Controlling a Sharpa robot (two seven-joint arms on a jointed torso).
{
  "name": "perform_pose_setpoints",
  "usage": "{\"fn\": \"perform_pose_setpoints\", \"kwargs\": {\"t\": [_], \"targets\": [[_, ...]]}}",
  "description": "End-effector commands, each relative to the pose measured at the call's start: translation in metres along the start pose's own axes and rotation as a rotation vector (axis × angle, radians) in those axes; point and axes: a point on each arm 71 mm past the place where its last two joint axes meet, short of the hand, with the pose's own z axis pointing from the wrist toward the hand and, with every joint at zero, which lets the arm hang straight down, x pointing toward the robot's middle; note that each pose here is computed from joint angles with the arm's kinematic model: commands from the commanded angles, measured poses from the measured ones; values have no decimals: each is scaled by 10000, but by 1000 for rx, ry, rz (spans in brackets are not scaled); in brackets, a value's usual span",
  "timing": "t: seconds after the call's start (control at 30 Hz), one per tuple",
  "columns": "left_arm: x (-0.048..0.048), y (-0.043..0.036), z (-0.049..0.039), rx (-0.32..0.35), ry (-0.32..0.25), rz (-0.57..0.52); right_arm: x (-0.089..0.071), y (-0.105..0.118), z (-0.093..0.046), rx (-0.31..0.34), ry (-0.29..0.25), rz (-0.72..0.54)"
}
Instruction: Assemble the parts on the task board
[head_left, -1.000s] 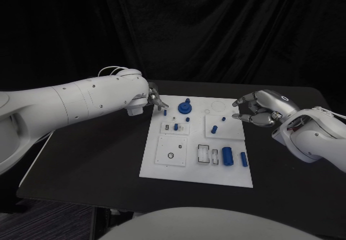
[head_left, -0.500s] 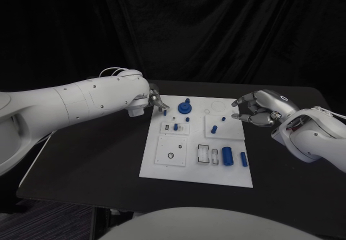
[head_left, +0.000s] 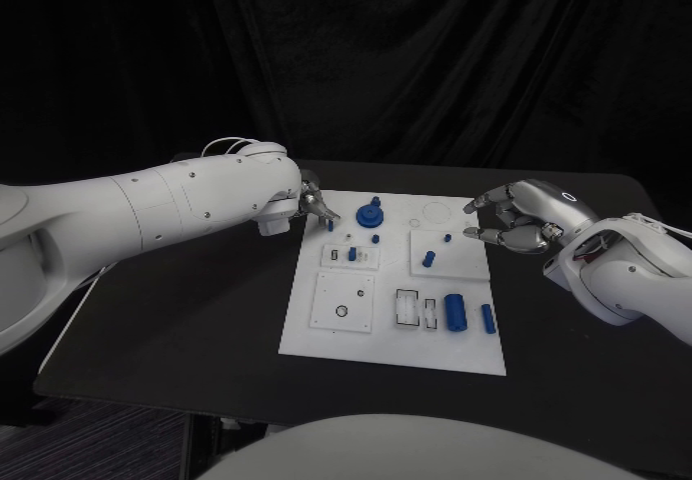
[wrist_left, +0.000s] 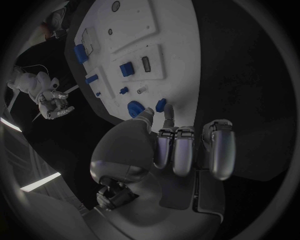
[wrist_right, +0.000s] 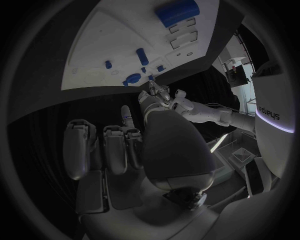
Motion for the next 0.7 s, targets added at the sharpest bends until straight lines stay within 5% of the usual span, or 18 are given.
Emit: {"fn": "perform_pose_setpoints", "kwargs": {"t": [0.03,0.7], "targets": [[20,-14,8,16,14,0,9,-1,-1,3,3,0],[41,-32,7,32,22,4,17,-2,2,10,11,0]]}}
